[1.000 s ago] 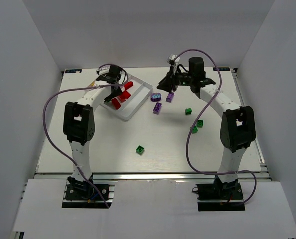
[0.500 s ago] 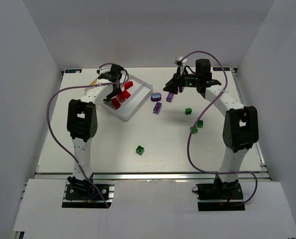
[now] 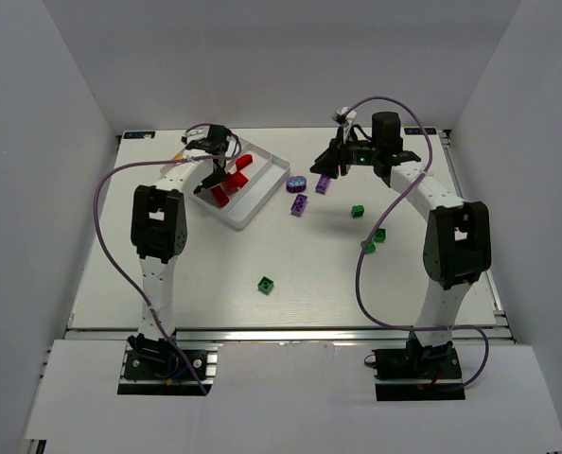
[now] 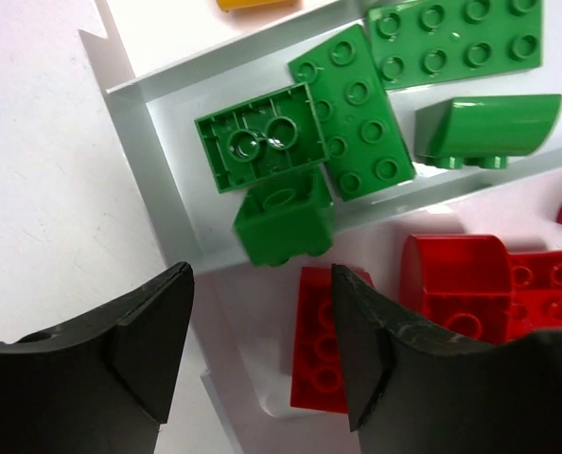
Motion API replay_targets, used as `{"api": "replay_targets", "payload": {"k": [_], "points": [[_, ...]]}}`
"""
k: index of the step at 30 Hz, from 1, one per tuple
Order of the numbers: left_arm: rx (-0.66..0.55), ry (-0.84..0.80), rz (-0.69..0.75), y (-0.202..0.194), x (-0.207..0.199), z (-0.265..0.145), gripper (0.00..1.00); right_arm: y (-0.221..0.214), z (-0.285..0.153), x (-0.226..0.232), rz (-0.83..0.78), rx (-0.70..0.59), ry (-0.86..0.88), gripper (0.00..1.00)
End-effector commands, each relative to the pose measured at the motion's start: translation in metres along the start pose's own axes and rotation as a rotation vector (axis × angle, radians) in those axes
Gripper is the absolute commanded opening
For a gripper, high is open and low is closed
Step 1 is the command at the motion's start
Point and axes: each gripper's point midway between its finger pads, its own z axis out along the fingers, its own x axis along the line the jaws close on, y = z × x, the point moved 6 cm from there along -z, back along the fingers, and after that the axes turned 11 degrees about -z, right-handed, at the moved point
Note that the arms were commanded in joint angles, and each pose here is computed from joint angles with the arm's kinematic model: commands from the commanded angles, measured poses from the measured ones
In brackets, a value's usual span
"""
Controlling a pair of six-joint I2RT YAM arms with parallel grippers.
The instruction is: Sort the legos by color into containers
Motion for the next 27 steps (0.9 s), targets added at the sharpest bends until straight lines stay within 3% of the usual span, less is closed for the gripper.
{"api": "replay_targets", "payload": {"k": [1, 12, 13, 14, 17, 20, 23, 24, 27], "points": [[-0.028, -0.012, -0.026, 0.016, -0.001, -0.007, 0.69, 0.024, -0.007, -0.005, -0.041, -0.042, -0.011, 0.47], [-0.058, -0.037, -0.059, 0.031, -0.007, -0.01, 0.63, 0.024, -0.011, -0.008, -0.039, -0.04, -0.021, 0.46], [-0.062, -0.047, -0.066, 0.034, -0.008, -0.013, 0.61, 0.023, -0.012, -0.009, -0.04, -0.039, -0.023, 0.46], [-0.074, -0.069, -0.083, 0.041, -0.01, -0.02, 0.51, 0.023, -0.012, -0.009, -0.043, -0.039, -0.025, 0.46], [-0.08, -0.167, -0.103, 0.051, -0.018, -0.037, 0.34, 0.022, -0.015, -0.005, -0.051, -0.02, -0.019, 0.47], [-0.064, -0.351, -0.053, 0.057, -0.02, -0.07, 0.31, 0.021, -0.019, 0.0, -0.144, -0.002, 0.022, 0.57], [-0.011, -0.558, -0.017, 0.05, -0.014, -0.106, 0.5, 0.01, -0.023, 0.004, -0.18, 0.051, 0.04, 0.89], [0.005, -0.595, -0.008, 0.045, -0.01, -0.115, 0.62, 0.005, -0.025, 0.005, -0.163, 0.074, 0.042, 0.89], [0.064, -0.719, 0.04, 0.019, 0.005, -0.144, 0.75, -0.006, -0.025, 0.0, -0.142, 0.135, 0.013, 0.89]]}}
